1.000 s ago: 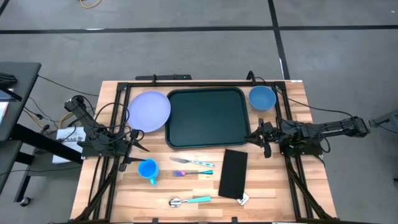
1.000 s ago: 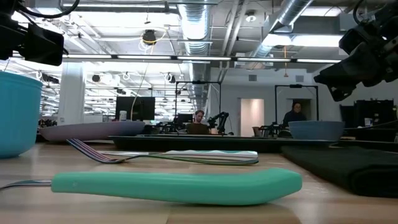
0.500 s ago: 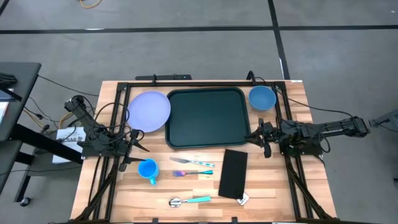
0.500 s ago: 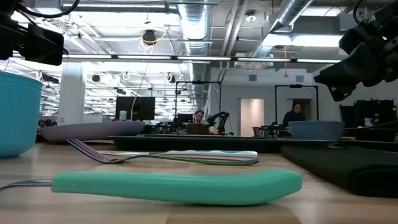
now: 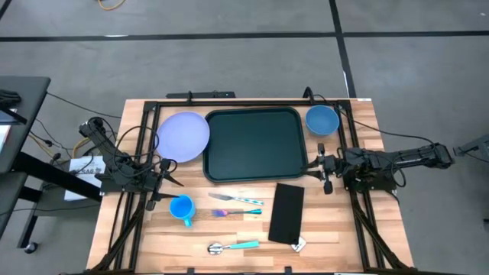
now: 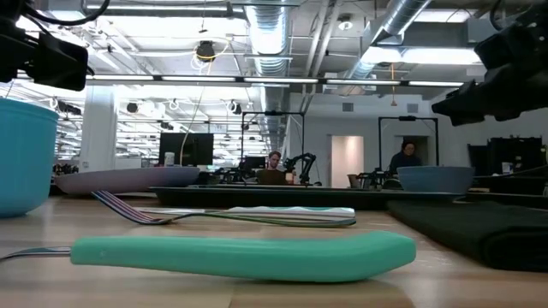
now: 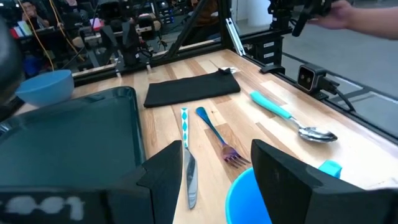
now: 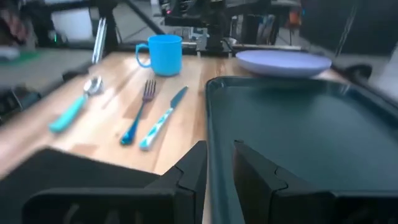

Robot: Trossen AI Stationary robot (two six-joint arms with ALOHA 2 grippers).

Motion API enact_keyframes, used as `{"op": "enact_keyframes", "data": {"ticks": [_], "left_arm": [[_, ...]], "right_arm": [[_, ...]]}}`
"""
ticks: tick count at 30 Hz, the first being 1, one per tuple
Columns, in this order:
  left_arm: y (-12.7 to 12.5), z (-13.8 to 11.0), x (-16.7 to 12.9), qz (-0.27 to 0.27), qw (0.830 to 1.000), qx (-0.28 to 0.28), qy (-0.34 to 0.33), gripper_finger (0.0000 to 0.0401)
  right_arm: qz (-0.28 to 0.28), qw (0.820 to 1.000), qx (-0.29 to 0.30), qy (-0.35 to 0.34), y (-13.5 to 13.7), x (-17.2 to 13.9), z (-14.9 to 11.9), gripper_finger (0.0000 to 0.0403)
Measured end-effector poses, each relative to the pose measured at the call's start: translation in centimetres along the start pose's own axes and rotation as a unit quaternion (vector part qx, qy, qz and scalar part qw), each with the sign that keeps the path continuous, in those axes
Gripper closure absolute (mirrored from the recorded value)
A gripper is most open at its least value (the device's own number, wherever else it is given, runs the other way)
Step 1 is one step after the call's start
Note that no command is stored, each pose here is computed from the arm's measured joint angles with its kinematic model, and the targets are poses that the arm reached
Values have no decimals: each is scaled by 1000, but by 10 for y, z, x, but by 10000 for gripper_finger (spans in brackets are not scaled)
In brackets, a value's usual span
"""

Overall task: Set up tray
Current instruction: Put the blue mug on the black tray

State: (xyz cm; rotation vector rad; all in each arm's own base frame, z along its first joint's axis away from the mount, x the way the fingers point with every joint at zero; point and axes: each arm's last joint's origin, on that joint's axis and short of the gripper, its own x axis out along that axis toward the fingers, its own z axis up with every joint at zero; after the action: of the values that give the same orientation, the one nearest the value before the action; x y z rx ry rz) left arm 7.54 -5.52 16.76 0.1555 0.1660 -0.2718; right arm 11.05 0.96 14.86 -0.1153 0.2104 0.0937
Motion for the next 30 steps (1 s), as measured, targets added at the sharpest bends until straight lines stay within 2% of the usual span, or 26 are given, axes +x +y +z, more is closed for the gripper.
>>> {"op": "enact_keyframes", "data": {"ticks": [3,9,15,18,20,24,30], "left_arm": [[0,0,0,0,1000,-25,0,221],[0,0,0,0,999,-54,-1,221],[0,3,0,7,999,-29,-17,221],[0,3,0,-3,999,-47,-22,221],[-1,4,0,-20,997,-69,-25,221],[-2,8,0,-46,993,-99,-43,221],[-1,19,-2,-47,990,-128,-39,221]], "right_arm": [[-11,1000,-20,-5,-1,0,1,335],[-30,999,-16,-5,-5,0,1,335],[-30,998,49,-7,-5,0,1,335],[-30,995,96,-15,-5,0,2,335],[-30,994,104,-22,-5,0,4,335],[-30,992,105,-63,-6,-1,11,335],[-31,979,103,-173,-8,-6,32,335]]}}
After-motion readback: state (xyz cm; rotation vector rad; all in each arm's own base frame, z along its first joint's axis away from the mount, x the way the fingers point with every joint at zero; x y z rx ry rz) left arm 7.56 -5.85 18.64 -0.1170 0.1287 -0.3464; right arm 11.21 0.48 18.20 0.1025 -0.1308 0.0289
